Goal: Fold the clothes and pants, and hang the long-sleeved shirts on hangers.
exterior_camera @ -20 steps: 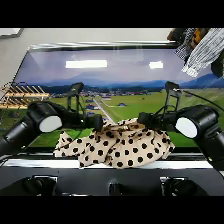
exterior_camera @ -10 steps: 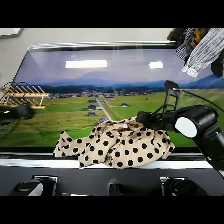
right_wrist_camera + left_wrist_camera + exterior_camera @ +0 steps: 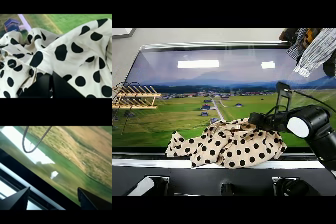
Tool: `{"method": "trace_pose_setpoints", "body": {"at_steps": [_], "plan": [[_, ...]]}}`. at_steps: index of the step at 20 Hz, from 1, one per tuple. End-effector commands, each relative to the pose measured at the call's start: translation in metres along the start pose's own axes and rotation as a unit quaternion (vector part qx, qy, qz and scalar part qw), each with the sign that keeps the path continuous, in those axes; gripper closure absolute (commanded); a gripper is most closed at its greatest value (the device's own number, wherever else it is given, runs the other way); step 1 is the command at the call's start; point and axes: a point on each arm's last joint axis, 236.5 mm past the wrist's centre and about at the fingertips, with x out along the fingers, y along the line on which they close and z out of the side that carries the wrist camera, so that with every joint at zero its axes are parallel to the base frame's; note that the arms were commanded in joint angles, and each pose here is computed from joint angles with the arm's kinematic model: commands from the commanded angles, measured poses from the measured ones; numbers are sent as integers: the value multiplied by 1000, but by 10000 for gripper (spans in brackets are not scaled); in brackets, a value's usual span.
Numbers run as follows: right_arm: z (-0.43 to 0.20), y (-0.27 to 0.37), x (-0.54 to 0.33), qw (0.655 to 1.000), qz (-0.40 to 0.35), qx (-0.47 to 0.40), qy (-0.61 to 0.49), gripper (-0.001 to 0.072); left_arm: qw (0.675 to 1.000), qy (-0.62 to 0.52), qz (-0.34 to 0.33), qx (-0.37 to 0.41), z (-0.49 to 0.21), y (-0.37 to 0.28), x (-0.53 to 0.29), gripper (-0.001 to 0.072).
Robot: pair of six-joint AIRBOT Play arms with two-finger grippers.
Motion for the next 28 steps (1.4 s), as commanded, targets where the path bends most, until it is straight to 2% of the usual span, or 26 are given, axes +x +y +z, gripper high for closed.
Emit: {"method": "trace_pose_setpoints", "body": {"at_steps": [1,3,9,14,28], "plan": [[0,-1,0,1000,-2,-3,0,690,997,43,-56,22,-2,26,49,30],[0,-1,0,1000,-2,-3,0,690,996,51,-59,51,-2,34,68,30],[0,-1,0,1000,-2,-3,1,690,992,-28,-12,120,41,57,92,32],[1,-2,0,1000,-5,-4,-2,690,984,-3,-23,178,30,59,118,37],[0,-8,0,1000,-18,-7,-1,689,978,30,-48,203,19,33,158,42]]}}
